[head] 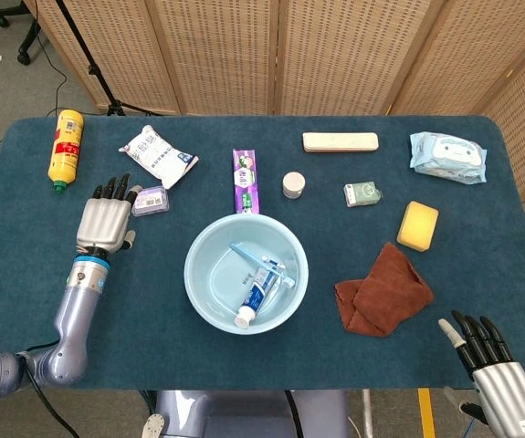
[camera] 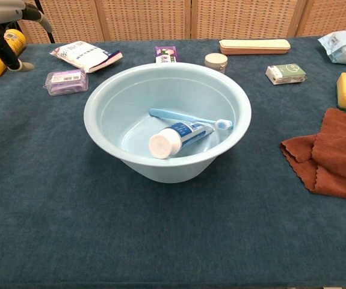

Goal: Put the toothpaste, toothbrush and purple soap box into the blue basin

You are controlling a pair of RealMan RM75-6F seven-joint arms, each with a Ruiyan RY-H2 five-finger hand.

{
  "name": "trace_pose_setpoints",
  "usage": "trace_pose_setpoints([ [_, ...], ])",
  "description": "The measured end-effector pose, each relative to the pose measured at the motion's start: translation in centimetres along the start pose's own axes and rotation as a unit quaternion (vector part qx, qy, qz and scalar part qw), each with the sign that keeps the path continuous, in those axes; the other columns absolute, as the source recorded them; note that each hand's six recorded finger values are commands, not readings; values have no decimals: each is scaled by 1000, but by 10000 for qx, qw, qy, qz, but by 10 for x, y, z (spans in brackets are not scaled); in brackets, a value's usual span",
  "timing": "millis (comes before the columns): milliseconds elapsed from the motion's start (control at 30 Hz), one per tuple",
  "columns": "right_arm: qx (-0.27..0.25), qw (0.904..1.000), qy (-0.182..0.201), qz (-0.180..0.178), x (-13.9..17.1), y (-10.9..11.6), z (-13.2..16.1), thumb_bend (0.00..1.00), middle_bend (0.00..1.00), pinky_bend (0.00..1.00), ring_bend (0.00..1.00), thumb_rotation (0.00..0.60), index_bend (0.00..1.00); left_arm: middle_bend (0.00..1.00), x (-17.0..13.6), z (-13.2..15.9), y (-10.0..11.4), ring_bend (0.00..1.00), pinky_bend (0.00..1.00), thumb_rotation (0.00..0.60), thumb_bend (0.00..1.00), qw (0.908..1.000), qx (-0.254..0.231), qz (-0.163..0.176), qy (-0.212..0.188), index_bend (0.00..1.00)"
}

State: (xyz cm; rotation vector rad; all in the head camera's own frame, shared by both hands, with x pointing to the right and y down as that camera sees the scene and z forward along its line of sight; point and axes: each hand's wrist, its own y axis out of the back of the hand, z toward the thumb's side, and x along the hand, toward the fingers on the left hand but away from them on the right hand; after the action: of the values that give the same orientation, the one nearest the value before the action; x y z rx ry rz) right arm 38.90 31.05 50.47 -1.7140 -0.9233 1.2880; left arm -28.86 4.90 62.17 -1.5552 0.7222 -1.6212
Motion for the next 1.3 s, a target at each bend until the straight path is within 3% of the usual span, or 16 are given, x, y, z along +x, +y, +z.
trace_pose_setpoints([
  [267,35,10000,-39,77,-3,-5,-2,131,0,0,0,600,0,0,18,-5,-15,0,149,600,322,9998,61,-139,140,0],
  [867,105,9994,-222,249,-10,-16,-12,131,0,0,0,600,0,0,60,6,-28,0,149,600,323,9991,257,-235,249,0],
  [1300,202,9986,-343,347,-15,-25,-17,131,0,0,0,600,0,0,84,-5,-41,0,149,600,323,9978,379,-341,425,0],
])
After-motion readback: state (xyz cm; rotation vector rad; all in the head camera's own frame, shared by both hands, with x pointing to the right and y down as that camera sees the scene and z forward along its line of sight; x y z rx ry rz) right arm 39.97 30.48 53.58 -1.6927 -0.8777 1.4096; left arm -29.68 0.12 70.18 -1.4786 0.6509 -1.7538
